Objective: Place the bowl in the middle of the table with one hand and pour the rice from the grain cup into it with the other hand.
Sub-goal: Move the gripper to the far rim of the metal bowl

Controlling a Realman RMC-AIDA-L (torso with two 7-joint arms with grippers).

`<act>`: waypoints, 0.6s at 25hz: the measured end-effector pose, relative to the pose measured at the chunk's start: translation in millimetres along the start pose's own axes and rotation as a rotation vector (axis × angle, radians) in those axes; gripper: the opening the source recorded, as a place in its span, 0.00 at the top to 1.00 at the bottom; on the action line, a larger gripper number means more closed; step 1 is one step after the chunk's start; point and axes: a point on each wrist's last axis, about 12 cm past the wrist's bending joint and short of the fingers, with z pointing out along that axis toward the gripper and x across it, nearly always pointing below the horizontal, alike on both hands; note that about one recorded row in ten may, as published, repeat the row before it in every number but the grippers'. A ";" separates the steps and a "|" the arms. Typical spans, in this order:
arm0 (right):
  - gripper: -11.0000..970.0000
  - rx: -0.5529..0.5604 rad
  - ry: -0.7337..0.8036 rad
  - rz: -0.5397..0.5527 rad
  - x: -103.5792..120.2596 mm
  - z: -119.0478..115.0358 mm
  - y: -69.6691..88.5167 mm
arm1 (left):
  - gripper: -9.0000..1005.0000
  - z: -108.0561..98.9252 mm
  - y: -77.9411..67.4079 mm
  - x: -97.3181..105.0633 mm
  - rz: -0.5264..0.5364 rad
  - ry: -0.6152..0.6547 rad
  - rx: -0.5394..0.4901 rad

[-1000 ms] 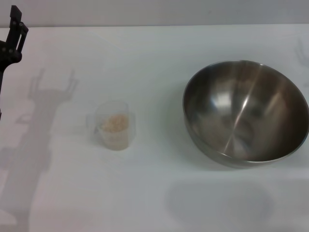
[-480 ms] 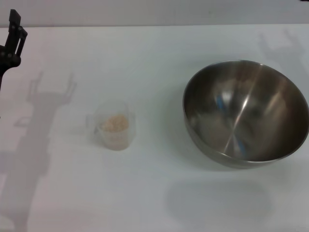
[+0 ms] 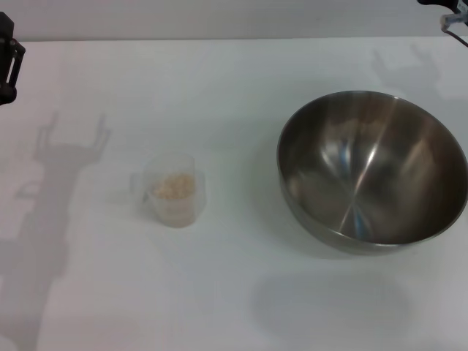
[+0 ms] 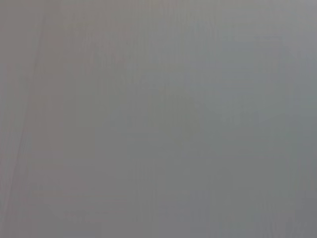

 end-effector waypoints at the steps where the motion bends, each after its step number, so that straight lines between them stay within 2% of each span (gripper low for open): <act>1: 0.23 0.000 0.001 0.000 -0.7 0.6 0.4 | 0.21 -0.1 0.1 -0.2 -0.001 -0.002 0.000; 9: 0.23 -0.004 0.003 0.089 -9.3 0.9 3.3 | 0.21 -0.7 1.8 -0.6 0.003 -0.003 -0.001; 15: 0.23 -0.014 0.057 0.156 -29.4 -0.6 17.0 | 0.21 1.0 2.5 -1.0 0.010 -0.008 0.004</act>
